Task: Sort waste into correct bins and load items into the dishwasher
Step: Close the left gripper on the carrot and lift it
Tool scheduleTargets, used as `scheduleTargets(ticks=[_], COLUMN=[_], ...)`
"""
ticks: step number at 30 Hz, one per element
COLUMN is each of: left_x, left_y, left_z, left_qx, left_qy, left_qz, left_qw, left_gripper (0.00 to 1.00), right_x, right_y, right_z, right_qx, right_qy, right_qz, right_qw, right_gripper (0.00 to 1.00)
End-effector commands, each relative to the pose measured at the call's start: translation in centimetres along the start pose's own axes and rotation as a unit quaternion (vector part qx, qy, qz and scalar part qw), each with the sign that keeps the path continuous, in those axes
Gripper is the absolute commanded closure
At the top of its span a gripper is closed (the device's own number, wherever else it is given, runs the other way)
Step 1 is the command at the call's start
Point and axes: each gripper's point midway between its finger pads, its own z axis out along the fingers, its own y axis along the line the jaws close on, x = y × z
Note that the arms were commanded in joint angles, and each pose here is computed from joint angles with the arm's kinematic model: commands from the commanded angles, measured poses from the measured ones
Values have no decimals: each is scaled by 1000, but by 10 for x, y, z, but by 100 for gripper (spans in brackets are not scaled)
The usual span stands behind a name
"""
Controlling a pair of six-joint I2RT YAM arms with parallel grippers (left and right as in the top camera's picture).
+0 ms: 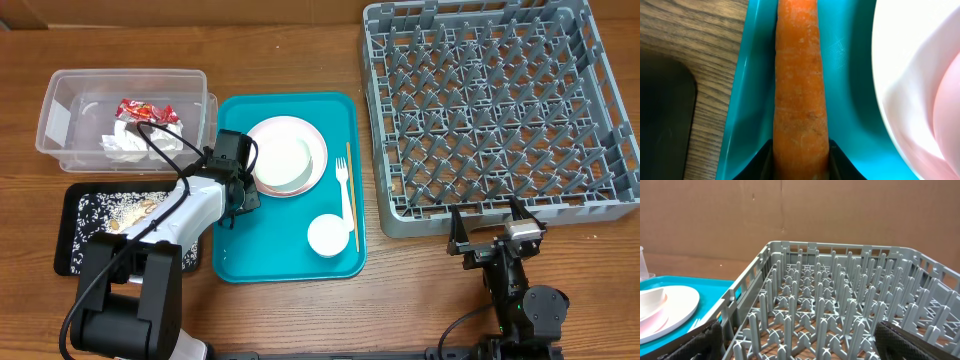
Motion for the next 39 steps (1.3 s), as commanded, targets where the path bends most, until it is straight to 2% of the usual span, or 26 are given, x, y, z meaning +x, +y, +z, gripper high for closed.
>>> scheduleTargets(ticks=[1,10,19,26,32,39], left_x=[13,-11,-38,-39,-41,-37], left_y=[11,4,-3,-8,-2,21], left_z=[11,-24,-74,-106,-138,-155], left_qx=[-28,-33,-33,-1,14,-26], left_qy=[30,42,45,38,4,-15], left_qz=[25,34,16,-26,-50,-70], left_qw=[999,998,998,999,999,997], left_gripper=[88,93,91,91,89,91], right_x=[2,2,2,2,2,2], right_y=[-1,-1,-1,-1,-1,-1], right_z=[0,0,0,0,0,0], right_qx=[0,0,0,0,0,0], right_qy=[-3,-3,-3,-3,-3,-3], right_qz=[3,3,3,3,3,3], right_qw=[1000,1000,1000,1000,1000,1000], right_gripper=[0,0,0,0,0,0])
